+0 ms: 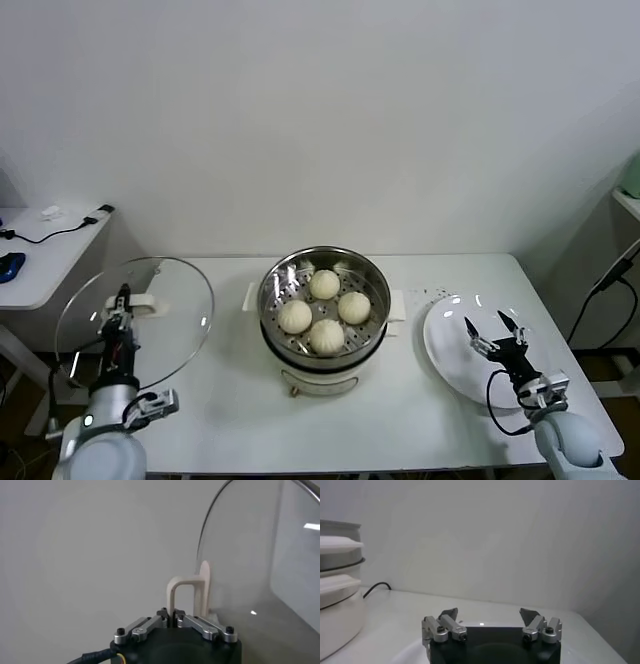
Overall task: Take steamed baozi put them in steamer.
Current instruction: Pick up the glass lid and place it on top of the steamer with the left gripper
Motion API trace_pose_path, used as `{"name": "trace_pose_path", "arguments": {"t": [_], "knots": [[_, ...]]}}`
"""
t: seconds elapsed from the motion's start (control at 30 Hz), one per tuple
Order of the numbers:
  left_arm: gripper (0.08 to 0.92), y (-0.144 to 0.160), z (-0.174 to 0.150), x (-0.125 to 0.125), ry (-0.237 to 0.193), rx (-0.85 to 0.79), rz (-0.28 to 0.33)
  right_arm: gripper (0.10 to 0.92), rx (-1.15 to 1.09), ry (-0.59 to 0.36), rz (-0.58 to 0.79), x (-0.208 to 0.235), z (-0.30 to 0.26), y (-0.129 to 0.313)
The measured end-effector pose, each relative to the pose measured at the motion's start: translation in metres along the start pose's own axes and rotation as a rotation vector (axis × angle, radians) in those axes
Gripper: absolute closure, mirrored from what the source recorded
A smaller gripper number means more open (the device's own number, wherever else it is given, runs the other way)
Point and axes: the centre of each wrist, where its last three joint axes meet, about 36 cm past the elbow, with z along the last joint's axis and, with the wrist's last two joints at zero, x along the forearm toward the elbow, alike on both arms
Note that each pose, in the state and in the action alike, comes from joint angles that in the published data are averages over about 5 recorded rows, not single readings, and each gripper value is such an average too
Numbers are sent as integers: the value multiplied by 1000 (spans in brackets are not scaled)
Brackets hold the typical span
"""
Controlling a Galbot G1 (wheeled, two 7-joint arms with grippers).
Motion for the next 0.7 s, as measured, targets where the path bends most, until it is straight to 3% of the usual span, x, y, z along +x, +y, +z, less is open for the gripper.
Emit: {"name": "trace_pose_path", "arguments": {"t": [0.43,0.7], "knots": [[853,52,-102,-9,-73,37,42,200,14,-7,4,-14,-1,-1],[853,68,-166,-10,-110,102,54,200,10,-17,17,-15,1,-2]]}}
